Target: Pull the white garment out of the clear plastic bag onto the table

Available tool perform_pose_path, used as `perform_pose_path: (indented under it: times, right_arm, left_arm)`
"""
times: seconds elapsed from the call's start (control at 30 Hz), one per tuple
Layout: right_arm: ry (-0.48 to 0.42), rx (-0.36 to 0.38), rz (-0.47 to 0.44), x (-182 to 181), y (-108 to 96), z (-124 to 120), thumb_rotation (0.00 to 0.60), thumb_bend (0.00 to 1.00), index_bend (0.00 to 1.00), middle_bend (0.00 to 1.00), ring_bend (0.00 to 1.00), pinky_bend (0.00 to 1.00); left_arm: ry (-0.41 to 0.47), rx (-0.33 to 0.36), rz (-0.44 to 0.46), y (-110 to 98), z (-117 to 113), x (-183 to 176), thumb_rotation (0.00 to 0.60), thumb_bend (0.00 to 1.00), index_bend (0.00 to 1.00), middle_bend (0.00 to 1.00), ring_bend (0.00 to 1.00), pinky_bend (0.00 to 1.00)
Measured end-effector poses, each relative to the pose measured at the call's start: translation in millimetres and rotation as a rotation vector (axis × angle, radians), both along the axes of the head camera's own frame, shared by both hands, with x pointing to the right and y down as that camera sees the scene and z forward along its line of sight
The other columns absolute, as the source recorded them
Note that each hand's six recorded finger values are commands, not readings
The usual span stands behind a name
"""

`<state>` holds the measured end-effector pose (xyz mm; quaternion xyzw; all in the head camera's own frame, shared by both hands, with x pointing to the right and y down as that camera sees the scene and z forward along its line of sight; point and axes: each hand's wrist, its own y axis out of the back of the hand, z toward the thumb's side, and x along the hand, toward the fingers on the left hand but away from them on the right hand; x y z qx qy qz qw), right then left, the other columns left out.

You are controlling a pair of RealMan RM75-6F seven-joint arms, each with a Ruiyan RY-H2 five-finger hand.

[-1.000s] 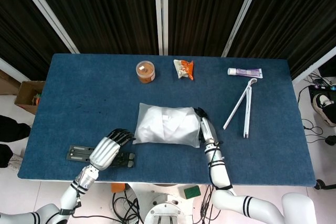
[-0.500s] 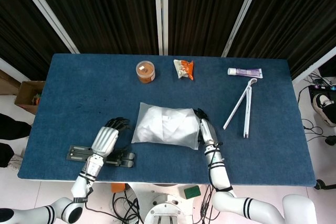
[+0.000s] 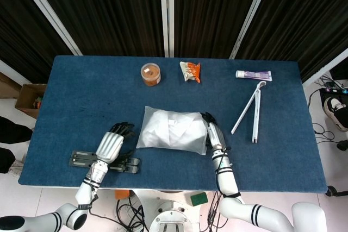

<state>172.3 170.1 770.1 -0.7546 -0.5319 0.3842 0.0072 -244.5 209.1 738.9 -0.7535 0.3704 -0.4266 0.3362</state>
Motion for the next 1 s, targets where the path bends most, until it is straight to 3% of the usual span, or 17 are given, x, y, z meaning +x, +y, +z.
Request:
perform_pose_path:
  times: [0.27,0.73,1.0]
  right_arm:
    - [-0.004,0.000,0.003,-0.5,-1.4,-0.6,0.600,0.72,0.75,0.20,0.00,0.00]
    - [-0.013,-0.003,0.005,-2.3,-3.8,-1.8,0.600,0.70,0.75,0.20,0.00,0.00]
    - [-0.016,-0.006,0.011,-1.8,-5.5,-2.4,0.600,0.70,0.75,0.20,0.00,0.00]
  left_arm:
    - [0.053,0.041,0.034,1.7,0.4,8.1,0.600,0.22,0.43,0.21,0.13,0.20]
    - [-0.083,0.289,0.331,-5.4,-1.2,10.8,0.600,0.22,0.40,0.22,0.14,0.21]
    - [-0.062,0.387,0.396,-2.6,-10.7,12.8,0.600,0.22,0.37,0.20,0.14,0.21]
